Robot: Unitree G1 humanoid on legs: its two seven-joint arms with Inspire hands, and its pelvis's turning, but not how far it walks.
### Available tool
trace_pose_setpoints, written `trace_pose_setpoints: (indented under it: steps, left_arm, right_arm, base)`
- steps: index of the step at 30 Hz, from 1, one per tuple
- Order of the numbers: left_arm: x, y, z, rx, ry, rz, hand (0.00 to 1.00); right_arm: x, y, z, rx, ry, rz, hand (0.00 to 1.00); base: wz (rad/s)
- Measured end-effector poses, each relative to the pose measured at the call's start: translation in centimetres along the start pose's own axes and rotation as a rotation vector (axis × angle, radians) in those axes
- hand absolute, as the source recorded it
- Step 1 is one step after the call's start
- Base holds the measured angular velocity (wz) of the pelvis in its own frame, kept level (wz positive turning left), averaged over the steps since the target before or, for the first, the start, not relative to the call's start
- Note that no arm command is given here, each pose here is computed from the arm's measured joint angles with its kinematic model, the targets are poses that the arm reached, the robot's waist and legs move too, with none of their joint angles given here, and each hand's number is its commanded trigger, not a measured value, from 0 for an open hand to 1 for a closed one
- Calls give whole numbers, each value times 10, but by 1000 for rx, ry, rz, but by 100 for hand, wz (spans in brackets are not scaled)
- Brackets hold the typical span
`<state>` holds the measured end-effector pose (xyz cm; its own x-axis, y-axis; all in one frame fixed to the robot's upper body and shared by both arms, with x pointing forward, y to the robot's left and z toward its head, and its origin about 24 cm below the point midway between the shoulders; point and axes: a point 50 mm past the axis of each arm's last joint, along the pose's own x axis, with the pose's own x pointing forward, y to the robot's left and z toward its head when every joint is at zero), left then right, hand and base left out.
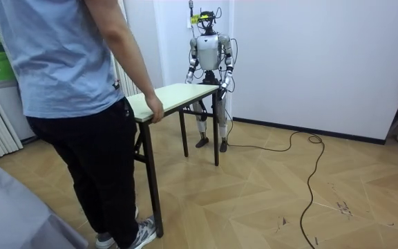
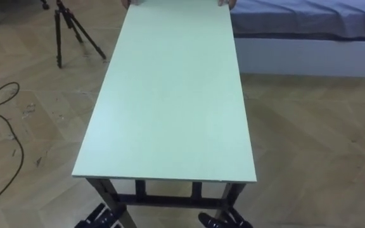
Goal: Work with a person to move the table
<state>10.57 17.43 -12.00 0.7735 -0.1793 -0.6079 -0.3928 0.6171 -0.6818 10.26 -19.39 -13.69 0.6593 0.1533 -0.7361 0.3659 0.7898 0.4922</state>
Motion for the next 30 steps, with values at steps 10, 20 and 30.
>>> trace_pose_setpoints:
  steps: [10, 20, 30]
  left_arm:
    - [-2, -4, 5, -12, -20, -30, 0]
    - [-7, -15, 9, 16, -16, -86, 0]
    - [0, -63, 4, 97, 47, -332, 0]
  right_arm:
    - [-5, 13, 8, -23, -18, 80, 0]
    - [-10, 22, 10, -45, -6, 143, 0]
    - [-9, 79, 16, -149, -20, 510, 0]
  base:
    - [0]
    - [0]
    - [0]
